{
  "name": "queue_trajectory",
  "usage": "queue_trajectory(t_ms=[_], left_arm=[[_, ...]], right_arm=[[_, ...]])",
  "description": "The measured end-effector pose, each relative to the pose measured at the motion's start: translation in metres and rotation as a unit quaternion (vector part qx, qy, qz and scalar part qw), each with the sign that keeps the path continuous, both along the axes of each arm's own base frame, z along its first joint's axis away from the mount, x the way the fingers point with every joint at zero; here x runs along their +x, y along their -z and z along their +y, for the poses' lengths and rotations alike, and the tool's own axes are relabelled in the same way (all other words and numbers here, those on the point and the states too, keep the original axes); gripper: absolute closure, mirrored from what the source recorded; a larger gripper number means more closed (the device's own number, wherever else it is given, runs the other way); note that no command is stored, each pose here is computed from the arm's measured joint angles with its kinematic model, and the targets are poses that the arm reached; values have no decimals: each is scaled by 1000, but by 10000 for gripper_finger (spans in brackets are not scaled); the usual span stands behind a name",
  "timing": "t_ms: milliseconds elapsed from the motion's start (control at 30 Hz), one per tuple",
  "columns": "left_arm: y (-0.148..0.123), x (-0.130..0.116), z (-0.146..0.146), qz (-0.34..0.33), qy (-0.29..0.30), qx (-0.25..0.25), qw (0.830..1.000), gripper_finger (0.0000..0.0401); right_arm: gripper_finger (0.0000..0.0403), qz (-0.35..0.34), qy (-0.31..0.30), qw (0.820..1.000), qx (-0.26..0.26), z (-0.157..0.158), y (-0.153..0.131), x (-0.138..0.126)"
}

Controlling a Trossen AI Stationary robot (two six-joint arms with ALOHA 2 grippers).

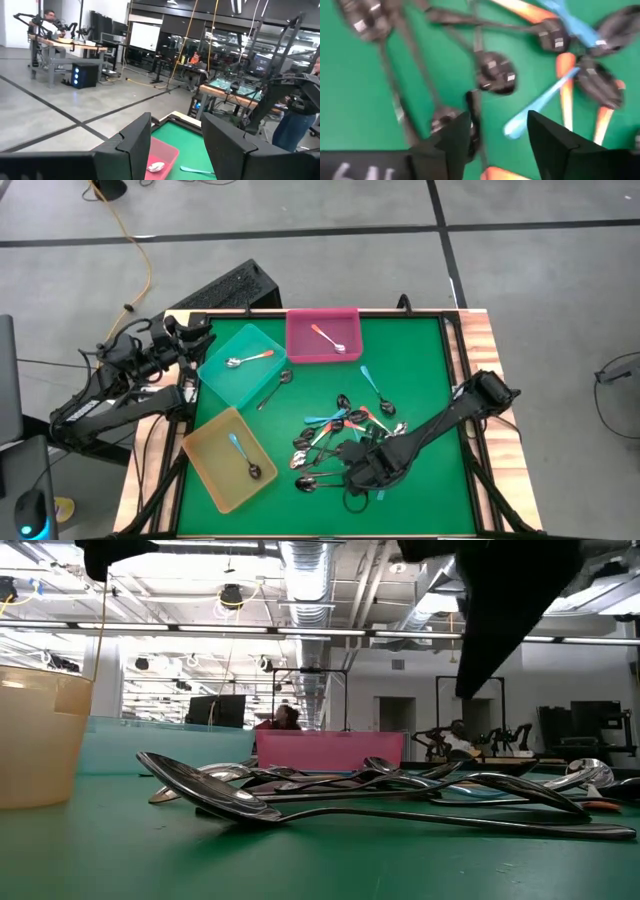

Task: Sort silverware by color (type)
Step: Put the blue spoon into the orange bin

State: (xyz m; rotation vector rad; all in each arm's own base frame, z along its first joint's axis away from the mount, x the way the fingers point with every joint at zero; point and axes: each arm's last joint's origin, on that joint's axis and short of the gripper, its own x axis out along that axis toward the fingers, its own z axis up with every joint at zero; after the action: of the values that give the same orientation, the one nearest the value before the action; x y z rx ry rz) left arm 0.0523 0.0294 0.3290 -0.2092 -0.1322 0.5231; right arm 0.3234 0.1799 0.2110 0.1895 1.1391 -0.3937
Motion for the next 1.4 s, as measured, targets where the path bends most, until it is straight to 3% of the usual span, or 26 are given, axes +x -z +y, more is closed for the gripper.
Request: queue_trajectory(t_ms=[133, 367, 633, 900, 1100, 1400], left_arm=[[-1, -1, 1, -7, -15, 2, 1000, 243], [-3, -1, 1, -15, -25, 6, 1000, 243], [-3, -1, 1, -14, -23, 5, 1000, 243], [-2, -1, 1, -11, -19, 4, 1000, 243], [-2, -1, 1, -10, -17, 4, 1000, 243], [-2, -1, 1, -10, -17, 5, 1000, 243]], right_arm=[[174, -51, 53, 997, 30, -17, 11, -14], [173, -70, 112, 990, 46, -58, 23, -32], [173, -103, 106, 988, 52, -69, 32, -17], [173, -53, 149, 987, 33, -97, 59, -5], [173, -36, 150, 987, 55, -110, 47, -9], [173, 36, 213, 976, -4, -145, 3, -53]])
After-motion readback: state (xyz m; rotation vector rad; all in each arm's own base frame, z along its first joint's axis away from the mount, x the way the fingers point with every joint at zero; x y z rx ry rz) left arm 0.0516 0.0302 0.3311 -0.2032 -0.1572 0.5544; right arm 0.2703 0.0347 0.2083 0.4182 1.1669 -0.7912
